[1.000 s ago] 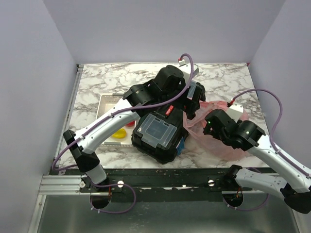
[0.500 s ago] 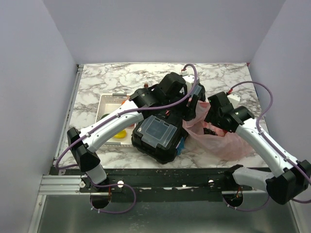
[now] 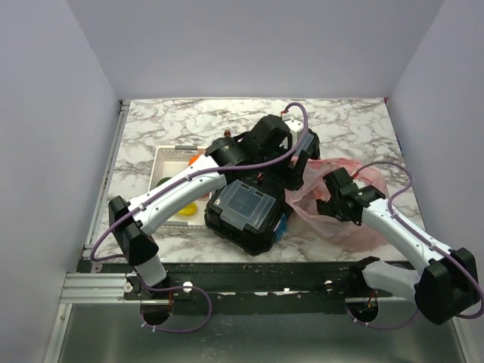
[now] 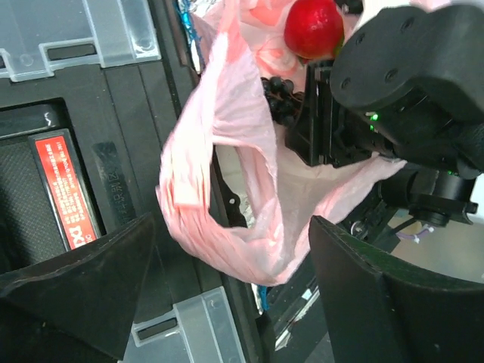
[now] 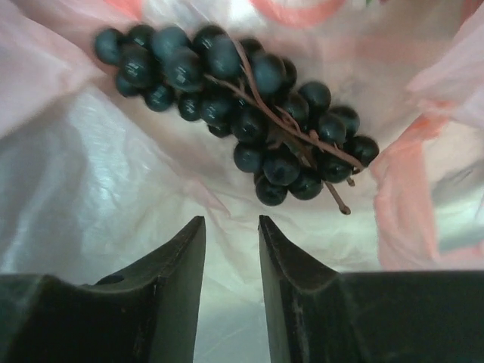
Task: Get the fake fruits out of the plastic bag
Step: Adjust the plastic bag at the center of the board.
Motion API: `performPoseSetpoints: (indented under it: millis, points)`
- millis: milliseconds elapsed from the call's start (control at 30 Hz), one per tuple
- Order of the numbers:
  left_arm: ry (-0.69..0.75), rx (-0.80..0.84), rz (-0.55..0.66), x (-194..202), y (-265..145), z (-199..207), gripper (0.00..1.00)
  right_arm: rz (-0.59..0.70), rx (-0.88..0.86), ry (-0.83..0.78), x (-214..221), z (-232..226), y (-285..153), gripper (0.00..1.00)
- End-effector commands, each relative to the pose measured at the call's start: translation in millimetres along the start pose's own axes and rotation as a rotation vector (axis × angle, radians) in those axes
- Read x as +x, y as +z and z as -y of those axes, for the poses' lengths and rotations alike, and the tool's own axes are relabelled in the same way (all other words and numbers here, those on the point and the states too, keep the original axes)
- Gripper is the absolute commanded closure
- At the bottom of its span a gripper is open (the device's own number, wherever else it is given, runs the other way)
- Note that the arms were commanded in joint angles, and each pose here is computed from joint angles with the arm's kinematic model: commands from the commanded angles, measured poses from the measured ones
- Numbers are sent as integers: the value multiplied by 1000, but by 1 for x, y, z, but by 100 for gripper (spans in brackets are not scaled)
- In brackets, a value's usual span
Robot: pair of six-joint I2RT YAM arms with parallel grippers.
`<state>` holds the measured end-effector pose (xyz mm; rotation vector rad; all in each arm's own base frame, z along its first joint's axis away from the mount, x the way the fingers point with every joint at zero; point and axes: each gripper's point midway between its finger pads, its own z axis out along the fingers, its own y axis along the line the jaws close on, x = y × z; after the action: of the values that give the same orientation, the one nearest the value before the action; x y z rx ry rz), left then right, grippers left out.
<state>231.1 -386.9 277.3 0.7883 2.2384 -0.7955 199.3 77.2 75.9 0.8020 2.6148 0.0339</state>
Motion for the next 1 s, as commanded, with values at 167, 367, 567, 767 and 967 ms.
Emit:
performPoseSetpoints:
  millis: [167, 367, 567, 767, 967]
  points:
    - [-50, -145, 18, -6, 5, -25, 16, -122, -118, 119, 54, 10, 25, 67]
    - [-73, -99, -14, 3, 25, -19, 25, -144, -158, 155, 70, 13, 41, 61]
    - [-78, -82, -38, 13, 36, -20, 70, -190, -203, 146, 82, 4, 54, 58]
    - [-60, -120, -80, 23, 35, -28, 100, -51, -248, 132, 42, -7, 17, 45]
    - [-49, -145, -79, 27, 30, -34, 100, 101, -147, 160, 3, 5, -4, 30]
